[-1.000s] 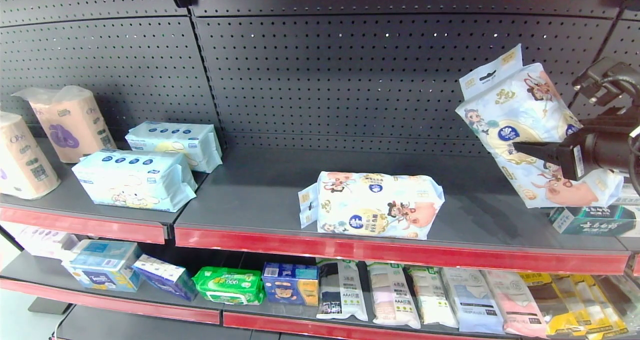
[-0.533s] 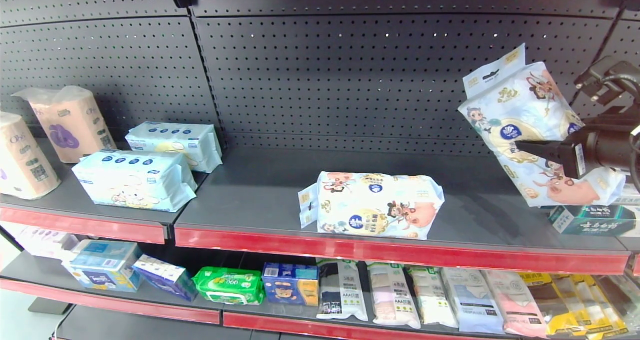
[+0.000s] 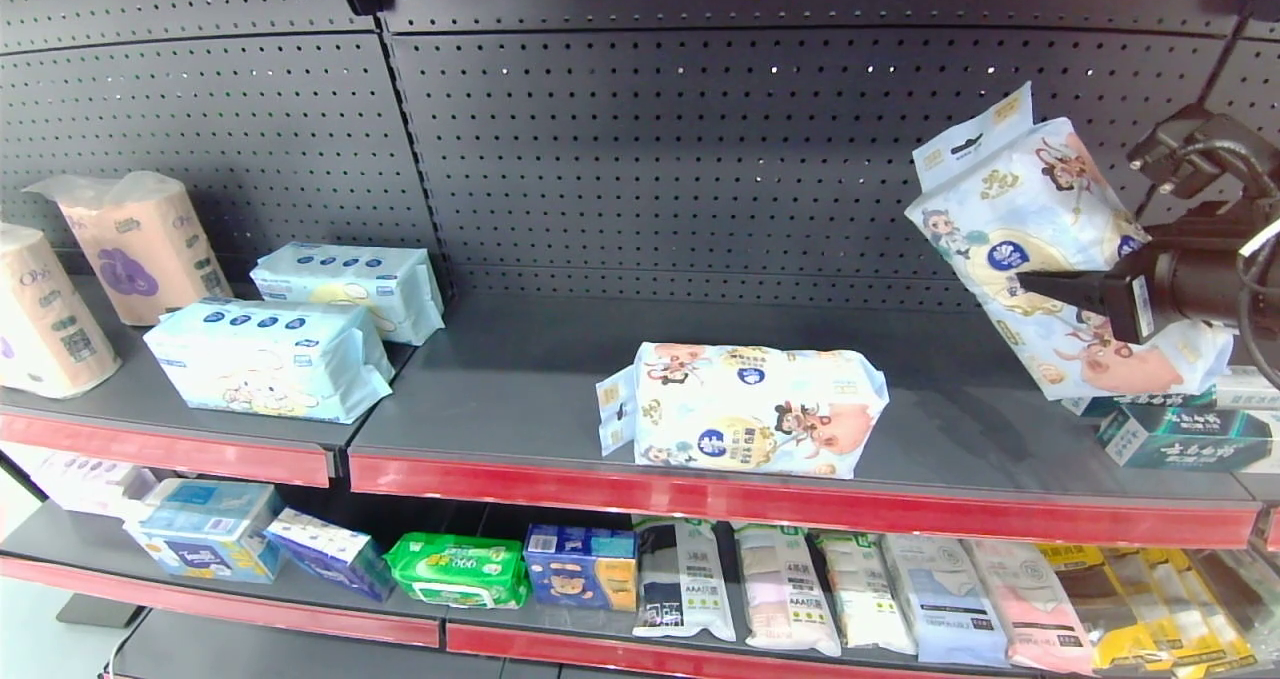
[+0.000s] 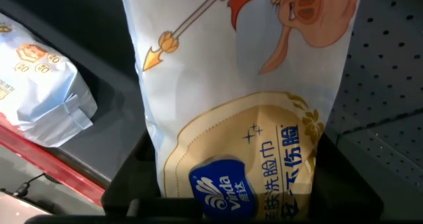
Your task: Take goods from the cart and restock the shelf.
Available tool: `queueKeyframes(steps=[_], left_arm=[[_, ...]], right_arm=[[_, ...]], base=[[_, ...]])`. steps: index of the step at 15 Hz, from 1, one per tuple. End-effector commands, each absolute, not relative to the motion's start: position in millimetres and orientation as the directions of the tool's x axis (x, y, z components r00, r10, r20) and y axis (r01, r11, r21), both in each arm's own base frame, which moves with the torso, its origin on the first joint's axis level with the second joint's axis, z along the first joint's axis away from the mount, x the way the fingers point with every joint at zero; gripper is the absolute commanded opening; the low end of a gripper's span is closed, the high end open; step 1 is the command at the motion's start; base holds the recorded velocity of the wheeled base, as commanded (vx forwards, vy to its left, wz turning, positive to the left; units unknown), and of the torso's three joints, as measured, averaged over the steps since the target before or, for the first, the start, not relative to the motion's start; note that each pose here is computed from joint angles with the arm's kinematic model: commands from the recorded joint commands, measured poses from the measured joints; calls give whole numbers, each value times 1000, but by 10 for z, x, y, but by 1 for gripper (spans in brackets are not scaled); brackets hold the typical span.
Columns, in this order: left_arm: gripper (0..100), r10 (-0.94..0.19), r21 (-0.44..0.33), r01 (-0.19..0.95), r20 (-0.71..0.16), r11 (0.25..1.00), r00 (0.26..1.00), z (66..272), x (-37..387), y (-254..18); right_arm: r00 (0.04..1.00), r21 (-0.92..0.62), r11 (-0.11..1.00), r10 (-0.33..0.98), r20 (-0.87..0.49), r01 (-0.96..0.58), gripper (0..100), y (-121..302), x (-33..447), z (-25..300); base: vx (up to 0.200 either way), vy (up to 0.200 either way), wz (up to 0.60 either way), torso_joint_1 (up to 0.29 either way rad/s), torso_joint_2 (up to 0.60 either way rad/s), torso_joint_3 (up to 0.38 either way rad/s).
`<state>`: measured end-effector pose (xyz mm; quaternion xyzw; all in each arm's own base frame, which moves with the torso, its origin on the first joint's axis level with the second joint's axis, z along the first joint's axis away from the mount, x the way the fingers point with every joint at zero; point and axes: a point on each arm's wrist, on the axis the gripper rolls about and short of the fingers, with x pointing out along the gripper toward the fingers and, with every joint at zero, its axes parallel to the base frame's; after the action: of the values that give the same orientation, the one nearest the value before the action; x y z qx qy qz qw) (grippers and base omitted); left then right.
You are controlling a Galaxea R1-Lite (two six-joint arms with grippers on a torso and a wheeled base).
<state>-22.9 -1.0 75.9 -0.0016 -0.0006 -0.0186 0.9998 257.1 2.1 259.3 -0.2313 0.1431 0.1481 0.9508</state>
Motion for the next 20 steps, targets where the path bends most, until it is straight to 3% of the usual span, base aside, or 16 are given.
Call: queueKeyframes(steps=[1, 10, 20], left_arm=[[100, -37, -3, 37, 2, 999, 999, 759, -229, -10], [100, -37, -3, 37, 2, 999, 999, 759, -229, -10], [100, -37, -3, 37, 2, 999, 999, 759, -229, -10]], right_arm=[[910, -394, 844, 230, -345, -363, 0, 25, 2675, 2588], [831, -399, 749, 362, -424, -529, 0, 119, 3234, 2552], [747, -422, 635, 418, -516, -647, 0, 366, 3638, 2580]], base=[[0, 0, 0, 0, 0, 0], [0, 0, 0, 0, 0, 0], [0, 0, 0, 0, 0, 0]])
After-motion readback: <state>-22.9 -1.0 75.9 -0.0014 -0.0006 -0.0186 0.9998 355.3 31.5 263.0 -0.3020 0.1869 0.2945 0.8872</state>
